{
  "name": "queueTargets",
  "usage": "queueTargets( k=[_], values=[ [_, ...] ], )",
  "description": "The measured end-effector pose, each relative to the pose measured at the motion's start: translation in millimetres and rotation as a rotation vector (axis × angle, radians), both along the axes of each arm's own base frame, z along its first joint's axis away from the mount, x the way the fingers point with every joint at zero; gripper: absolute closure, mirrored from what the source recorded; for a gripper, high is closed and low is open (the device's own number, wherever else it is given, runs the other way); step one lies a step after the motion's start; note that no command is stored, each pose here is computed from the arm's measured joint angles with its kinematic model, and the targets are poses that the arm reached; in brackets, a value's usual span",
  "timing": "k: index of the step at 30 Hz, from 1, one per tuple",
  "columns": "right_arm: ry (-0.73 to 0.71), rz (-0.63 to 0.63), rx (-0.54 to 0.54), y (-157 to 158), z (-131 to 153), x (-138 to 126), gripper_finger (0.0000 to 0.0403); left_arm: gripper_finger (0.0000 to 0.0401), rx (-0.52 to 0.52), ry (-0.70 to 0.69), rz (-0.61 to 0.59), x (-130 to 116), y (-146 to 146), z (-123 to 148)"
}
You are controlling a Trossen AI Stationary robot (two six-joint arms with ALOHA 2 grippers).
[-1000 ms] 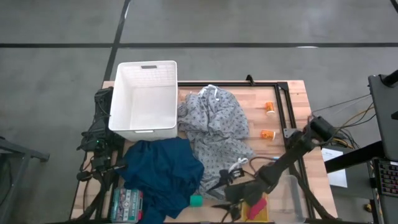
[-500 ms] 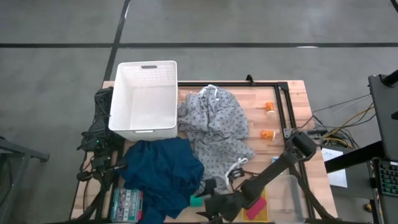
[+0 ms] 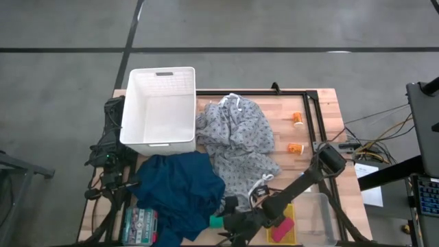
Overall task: Pick & Place Medicine items
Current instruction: Put the green bandage into the yellow bin
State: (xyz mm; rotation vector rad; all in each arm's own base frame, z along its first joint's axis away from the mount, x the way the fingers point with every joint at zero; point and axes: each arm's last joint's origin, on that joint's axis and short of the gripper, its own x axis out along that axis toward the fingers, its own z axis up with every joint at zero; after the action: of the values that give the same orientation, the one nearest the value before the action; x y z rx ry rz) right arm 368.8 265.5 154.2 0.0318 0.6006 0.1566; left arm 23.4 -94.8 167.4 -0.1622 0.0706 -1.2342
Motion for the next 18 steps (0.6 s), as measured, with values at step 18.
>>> queueTargets(
  k=[18],
  values=[
    [0.026,0.014,0.053,-2.0,-21.1,9.5,0.0115,0.0354,0.000,0.000,0.000,0.0,0.0,0.0]
  ],
)
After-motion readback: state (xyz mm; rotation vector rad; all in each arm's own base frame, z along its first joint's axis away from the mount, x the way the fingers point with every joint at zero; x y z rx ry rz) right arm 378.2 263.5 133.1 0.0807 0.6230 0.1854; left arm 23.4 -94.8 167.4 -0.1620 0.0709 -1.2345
